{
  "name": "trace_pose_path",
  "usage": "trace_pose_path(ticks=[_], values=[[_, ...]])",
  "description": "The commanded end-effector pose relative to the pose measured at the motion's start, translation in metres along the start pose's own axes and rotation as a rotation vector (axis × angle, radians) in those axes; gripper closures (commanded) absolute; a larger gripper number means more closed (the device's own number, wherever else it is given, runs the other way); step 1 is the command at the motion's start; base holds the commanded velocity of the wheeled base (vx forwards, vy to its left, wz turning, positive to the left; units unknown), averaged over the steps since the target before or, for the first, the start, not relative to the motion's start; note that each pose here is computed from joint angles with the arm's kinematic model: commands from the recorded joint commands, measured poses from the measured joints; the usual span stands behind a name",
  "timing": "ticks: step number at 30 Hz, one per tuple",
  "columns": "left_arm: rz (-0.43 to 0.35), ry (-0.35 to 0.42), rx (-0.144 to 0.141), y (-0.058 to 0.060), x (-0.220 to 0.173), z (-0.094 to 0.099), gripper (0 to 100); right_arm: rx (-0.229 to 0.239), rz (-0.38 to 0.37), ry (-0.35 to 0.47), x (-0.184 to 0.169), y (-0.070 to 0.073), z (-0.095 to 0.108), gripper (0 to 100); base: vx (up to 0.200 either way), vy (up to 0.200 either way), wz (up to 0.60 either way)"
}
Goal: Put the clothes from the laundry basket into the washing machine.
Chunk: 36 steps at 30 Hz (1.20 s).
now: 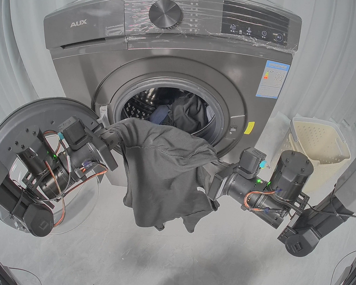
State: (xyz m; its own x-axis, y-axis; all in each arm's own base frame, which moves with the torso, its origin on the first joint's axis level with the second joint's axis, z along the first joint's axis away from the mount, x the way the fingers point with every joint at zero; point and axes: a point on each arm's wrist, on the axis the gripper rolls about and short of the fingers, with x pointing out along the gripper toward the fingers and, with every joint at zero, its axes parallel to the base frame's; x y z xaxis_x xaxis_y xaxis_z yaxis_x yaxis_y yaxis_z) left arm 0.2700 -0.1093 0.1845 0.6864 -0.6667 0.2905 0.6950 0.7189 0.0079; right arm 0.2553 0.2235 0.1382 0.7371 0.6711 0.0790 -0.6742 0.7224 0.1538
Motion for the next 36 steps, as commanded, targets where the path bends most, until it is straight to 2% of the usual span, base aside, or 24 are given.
trace_pose_path(ticks=[1, 3, 4, 5, 6, 10, 12, 18, 23, 28, 32, 36], values=[[0.007, 0.007, -0.004, 0.002, -0.001, -0.002, 0, -0.001, 0.003, -0.020, -0.003, 0.001, 0.007, 100, 0.000, 0.000, 0.00], [0.009, 0.016, -0.011, 0.003, -0.003, -0.004, 0, 0.001, 0.003, -0.025, -0.005, 0.002, 0.010, 100, 0.000, 0.000, 0.00], [0.011, 0.038, -0.029, 0.001, -0.007, -0.008, 0, 0.001, 0.003, -0.031, -0.006, 0.002, 0.012, 100, 0.000, 0.000, 0.00], [0.013, 0.041, -0.029, 0.002, -0.008, -0.008, 0, 0.001, 0.003, -0.033, -0.006, 0.002, 0.013, 100, 0.000, 0.000, 0.00], [0.013, 0.070, -0.042, 0.001, -0.014, -0.014, 0, 0.001, 0.003, -0.034, -0.009, 0.003, 0.015, 100, 0.000, 0.000, 0.00], [-0.020, 0.120, -0.053, 0.003, -0.022, -0.023, 0, 0.001, 0.002, -0.025, -0.012, 0.002, 0.014, 100, 0.000, 0.000, 0.00], [-0.062, 0.193, -0.082, -0.002, -0.036, -0.035, 0, 0.001, 0.001, -0.022, -0.012, 0.002, 0.013, 100, 0.000, 0.000, 0.00], [-0.171, 0.289, -0.074, -0.012, -0.056, -0.051, 0, 0.001, 0.000, -0.015, -0.014, 0.002, 0.012, 100, 0.000, 0.000, 0.00], [-0.215, 0.344, -0.095, -0.017, -0.066, -0.061, 0, 0.001, -0.005, -0.014, -0.014, 0.001, 0.012, 100, 0.000, 0.000, 0.00], [-0.208, 0.378, -0.066, -0.018, -0.074, -0.067, 0, 0.001, -0.006, -0.016, -0.014, 0.001, 0.013, 100, 0.000, 0.000, 0.00], [-0.210, 0.433, -0.043, -0.025, -0.091, -0.073, 0, -0.003, -0.016, -0.003, -0.014, -0.001, 0.012, 100, 0.000, 0.000, 0.00], [-0.179, 0.450, -0.001, -0.023, -0.102, -0.072, 0, -0.003, -0.005, -0.001, -0.013, 0.002, 0.011, 100, 0.000, 0.000, 0.00]])
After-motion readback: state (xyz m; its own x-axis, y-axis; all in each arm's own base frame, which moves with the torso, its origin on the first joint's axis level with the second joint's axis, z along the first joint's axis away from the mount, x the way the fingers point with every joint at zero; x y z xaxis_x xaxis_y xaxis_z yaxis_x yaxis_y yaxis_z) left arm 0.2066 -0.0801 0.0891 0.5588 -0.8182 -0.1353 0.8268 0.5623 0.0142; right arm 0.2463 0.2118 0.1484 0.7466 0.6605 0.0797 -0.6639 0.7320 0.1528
